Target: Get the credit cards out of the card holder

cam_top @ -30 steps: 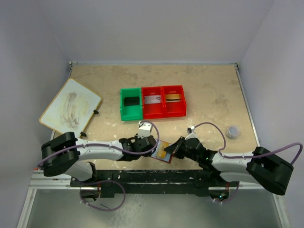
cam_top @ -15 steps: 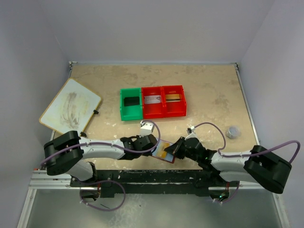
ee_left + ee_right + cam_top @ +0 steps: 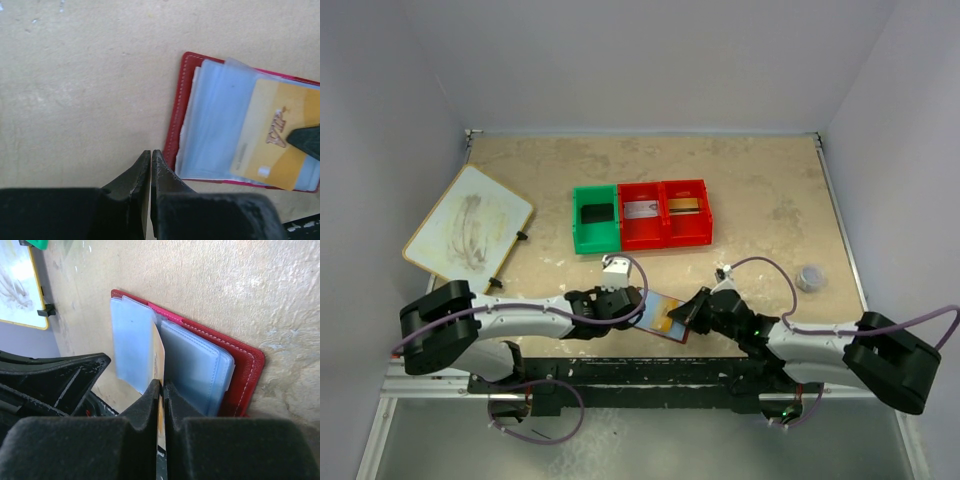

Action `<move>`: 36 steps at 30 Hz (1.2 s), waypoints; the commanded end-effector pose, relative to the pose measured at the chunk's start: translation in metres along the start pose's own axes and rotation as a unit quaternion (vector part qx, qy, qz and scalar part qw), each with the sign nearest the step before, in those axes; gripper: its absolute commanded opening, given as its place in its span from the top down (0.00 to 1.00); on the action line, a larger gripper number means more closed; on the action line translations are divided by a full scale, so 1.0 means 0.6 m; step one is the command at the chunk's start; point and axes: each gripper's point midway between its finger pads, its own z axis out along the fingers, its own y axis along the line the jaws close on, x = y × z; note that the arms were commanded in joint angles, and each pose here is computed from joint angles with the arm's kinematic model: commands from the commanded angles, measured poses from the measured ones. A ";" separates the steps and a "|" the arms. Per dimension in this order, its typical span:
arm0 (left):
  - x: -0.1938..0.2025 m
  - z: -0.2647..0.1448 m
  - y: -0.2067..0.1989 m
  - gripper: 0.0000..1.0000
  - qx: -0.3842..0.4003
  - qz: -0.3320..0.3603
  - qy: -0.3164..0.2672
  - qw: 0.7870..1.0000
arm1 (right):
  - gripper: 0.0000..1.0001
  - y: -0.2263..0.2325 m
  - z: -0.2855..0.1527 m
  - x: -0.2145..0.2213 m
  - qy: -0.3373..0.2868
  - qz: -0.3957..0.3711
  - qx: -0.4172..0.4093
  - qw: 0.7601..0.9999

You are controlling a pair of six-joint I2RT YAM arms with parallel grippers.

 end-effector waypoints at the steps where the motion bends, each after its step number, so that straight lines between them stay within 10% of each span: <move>1: -0.011 -0.011 0.032 1.00 -0.024 -0.024 -0.028 0.999 | 0.93 -0.024 -0.004 -0.020 -0.027 -0.022 0.039 0.999; 6: -0.029 -0.025 0.015 1.00 0.000 -0.040 -0.040 0.998 | 0.92 -0.023 -0.013 -0.029 -0.037 -0.035 0.045 0.998; 15: -0.098 -0.065 -0.165 0.69 0.192 -0.046 -0.054 0.979 | 0.92 -0.024 -0.018 -0.027 -0.032 -0.040 0.046 0.998; 36: 0.059 0.056 -0.056 0.97 0.024 0.009 0.034 0.999 | 0.85 0.012 0.011 -0.008 0.002 -0.045 -0.001 0.999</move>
